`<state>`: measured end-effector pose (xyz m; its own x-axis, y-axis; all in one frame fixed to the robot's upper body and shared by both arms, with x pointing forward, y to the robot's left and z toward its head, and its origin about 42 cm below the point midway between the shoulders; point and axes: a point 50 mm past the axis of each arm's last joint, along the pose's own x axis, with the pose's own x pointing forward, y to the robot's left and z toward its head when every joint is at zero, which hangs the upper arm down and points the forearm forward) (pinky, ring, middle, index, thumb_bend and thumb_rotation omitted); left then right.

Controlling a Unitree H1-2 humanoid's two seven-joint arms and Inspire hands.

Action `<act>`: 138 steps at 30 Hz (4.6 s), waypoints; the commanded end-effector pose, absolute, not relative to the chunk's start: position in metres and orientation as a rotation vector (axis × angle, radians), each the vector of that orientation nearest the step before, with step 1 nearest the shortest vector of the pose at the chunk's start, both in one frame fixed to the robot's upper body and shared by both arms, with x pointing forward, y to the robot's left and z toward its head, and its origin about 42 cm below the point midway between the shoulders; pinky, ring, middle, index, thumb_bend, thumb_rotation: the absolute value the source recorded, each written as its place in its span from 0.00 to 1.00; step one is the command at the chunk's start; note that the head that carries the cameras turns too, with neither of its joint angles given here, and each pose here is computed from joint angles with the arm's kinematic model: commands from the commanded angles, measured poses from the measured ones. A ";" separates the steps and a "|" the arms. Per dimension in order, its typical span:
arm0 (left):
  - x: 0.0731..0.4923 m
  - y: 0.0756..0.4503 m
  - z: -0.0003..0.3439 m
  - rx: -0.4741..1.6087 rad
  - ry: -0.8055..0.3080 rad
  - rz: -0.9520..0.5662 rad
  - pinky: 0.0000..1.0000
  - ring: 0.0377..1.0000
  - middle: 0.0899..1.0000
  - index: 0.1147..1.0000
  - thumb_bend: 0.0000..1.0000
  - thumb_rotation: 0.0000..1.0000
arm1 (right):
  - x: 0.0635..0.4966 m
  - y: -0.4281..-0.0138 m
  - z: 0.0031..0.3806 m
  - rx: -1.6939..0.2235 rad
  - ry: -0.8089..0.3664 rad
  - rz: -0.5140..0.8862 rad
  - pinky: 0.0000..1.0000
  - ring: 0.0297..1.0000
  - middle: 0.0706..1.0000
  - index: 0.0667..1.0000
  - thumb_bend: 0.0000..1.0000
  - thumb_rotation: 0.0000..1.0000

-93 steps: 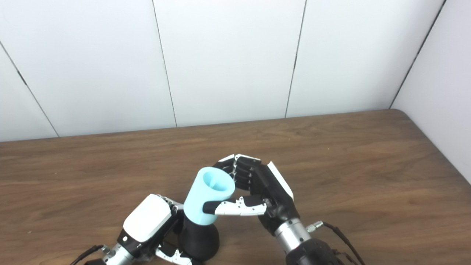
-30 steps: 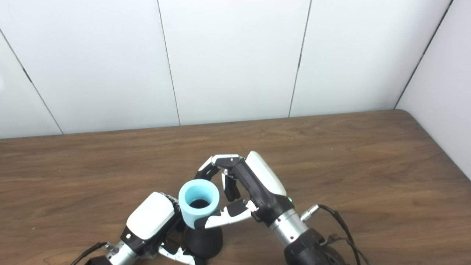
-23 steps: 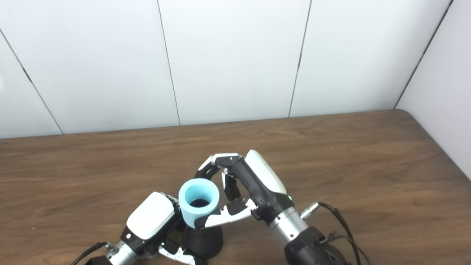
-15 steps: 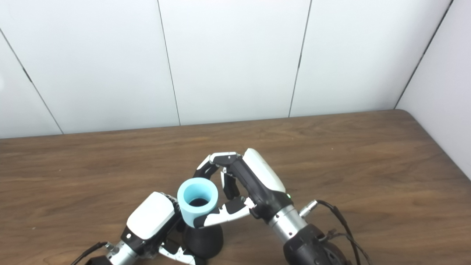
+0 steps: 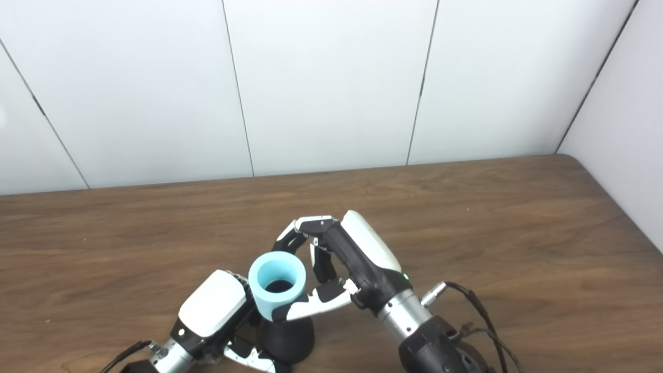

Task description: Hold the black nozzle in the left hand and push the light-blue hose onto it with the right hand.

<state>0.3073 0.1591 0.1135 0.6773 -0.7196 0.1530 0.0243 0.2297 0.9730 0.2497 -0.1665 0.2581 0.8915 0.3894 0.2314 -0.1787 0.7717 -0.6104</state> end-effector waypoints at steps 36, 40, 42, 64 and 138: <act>0.279 0.157 0.074 1.284 -0.556 -0.669 0.10 0.13 0.17 0.41 0.52 0.04 | 0.244 -0.169 0.258 -0.621 -0.347 0.313 0.09 0.12 0.43 0.44 0.53 0.00; 0.279 0.157 0.073 1.284 -0.559 -0.666 0.11 0.13 0.18 0.41 0.52 0.04 | 0.244 -0.169 0.257 -0.618 -0.342 0.309 0.06 0.08 0.43 0.44 0.53 0.00; 0.279 0.157 0.073 1.285 -0.561 -0.666 0.11 0.13 0.17 0.41 0.52 0.04 | 0.244 -0.169 0.257 -0.622 -0.343 0.305 0.06 0.08 0.43 0.44 0.53 0.00; 0.279 0.156 0.074 1.286 -0.555 -0.670 0.11 0.13 0.17 0.41 0.52 0.04 | 0.245 -0.172 0.255 -0.615 -0.324 0.264 0.06 0.08 0.43 0.44 0.53 0.00; 0.273 0.157 0.069 1.298 -0.548 -0.706 0.13 0.15 0.20 0.41 0.51 0.04 | 0.245 -0.174 0.243 -0.638 -0.368 0.228 0.05 0.07 0.12 0.45 0.51 0.12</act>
<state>0.3043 0.1565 0.1125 0.6786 -0.7207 0.1419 0.0208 0.2119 0.9771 0.2441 -0.1734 0.2346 0.9179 0.3223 0.2316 -0.1206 0.7824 -0.6110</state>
